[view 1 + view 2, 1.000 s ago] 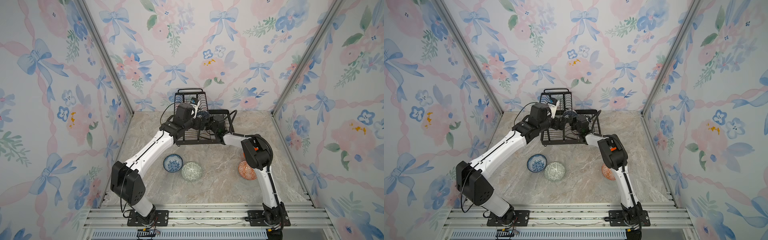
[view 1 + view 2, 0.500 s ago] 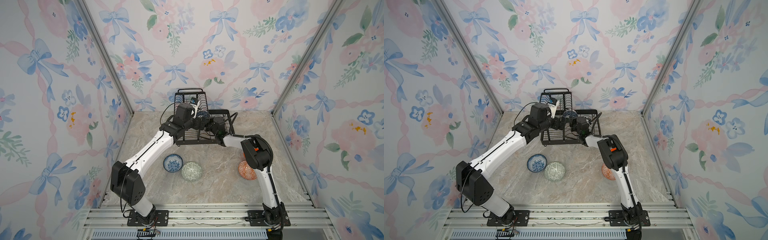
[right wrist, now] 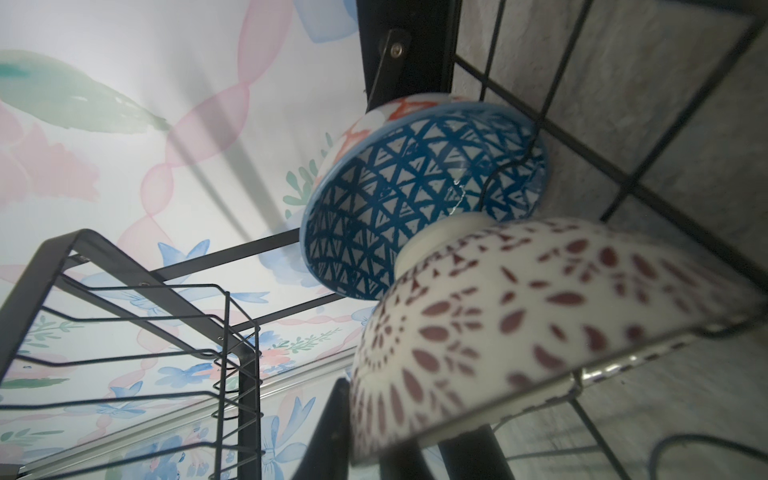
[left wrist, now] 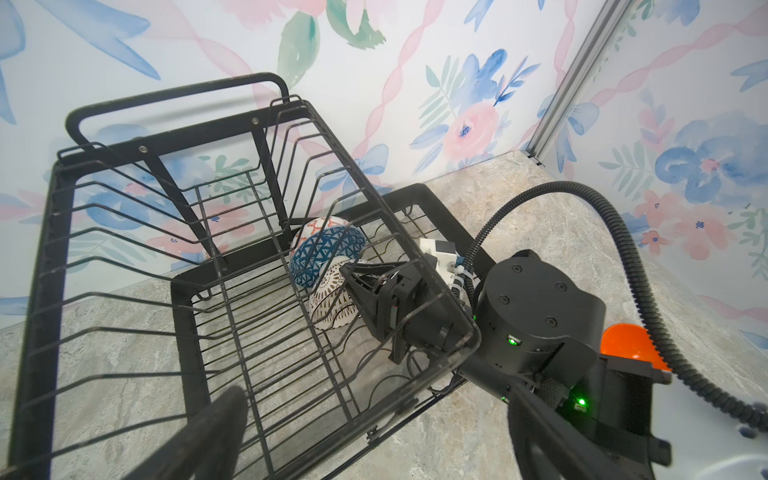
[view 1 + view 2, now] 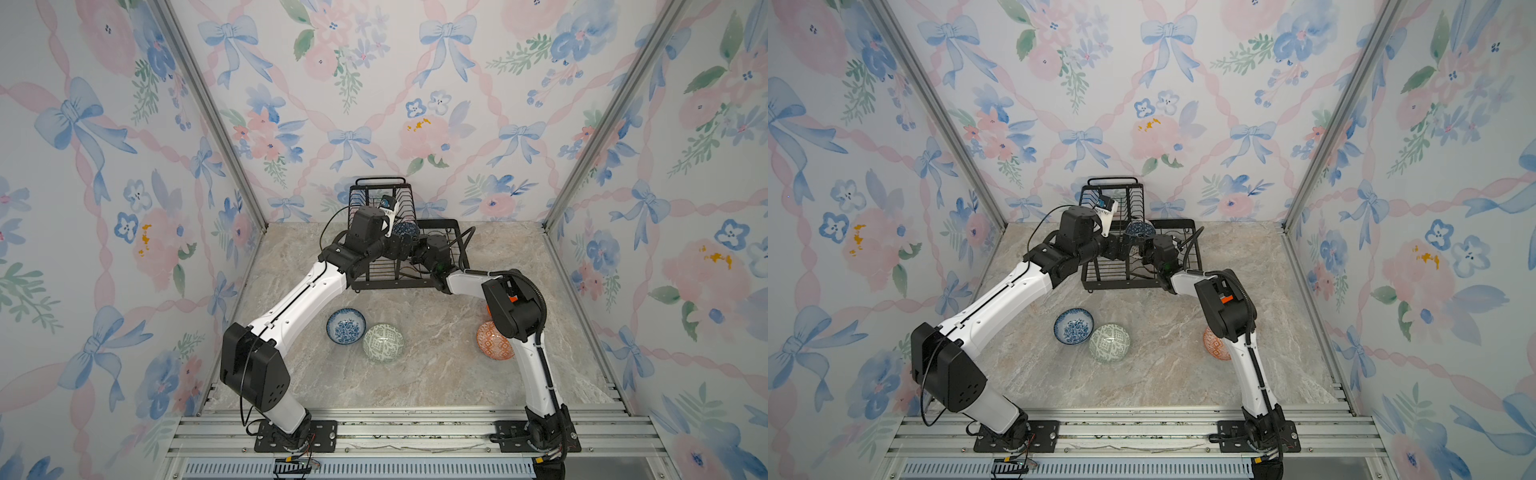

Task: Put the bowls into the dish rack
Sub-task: 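Open the right gripper to release the bowl while the left moves aside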

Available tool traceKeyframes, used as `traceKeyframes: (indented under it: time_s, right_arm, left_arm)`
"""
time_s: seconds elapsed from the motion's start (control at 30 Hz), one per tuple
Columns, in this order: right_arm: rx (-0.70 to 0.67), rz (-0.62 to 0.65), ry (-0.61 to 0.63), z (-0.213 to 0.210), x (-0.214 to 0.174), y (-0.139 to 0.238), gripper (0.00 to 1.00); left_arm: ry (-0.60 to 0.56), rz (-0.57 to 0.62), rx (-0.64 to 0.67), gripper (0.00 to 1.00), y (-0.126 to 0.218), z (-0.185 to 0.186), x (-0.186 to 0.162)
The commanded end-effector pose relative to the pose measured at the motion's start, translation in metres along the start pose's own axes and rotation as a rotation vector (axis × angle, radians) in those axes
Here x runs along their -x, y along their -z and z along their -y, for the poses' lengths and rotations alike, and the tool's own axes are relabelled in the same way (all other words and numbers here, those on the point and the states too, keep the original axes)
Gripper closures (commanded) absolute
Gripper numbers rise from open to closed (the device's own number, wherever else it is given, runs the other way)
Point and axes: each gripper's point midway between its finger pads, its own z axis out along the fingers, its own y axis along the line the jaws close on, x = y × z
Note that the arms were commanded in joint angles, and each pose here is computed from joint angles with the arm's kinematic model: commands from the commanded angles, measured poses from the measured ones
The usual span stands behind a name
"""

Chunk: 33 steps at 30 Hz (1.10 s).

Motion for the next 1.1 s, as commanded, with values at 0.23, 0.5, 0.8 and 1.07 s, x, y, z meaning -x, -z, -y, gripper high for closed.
traceKeyframes:
  time_s: [0.23,0.5,0.8,1.07]
  right_arm:
    - [-0.007,-0.042,0.01,-0.014,-0.012,0.012,0.83]
    - [-0.014,-0.04,0.027,-0.019,0.001,0.019,0.79]
    - [0.009,-0.047,0.049,-0.031,0.006,0.025,0.74]
    - [-0.001,-0.055,0.073,-0.033,0.006,0.034,0.7]
  left_arm:
    - [0.032,-0.01,0.015,0.02,0.005,-0.004,-0.004]
    - [0.036,-0.02,0.016,0.02,-0.001,-0.004,-0.007]
    - [0.022,-0.005,0.022,0.02,-0.005,-0.004,0.002]
    - [0.025,0.011,0.03,0.02,0.004,-0.007,0.006]
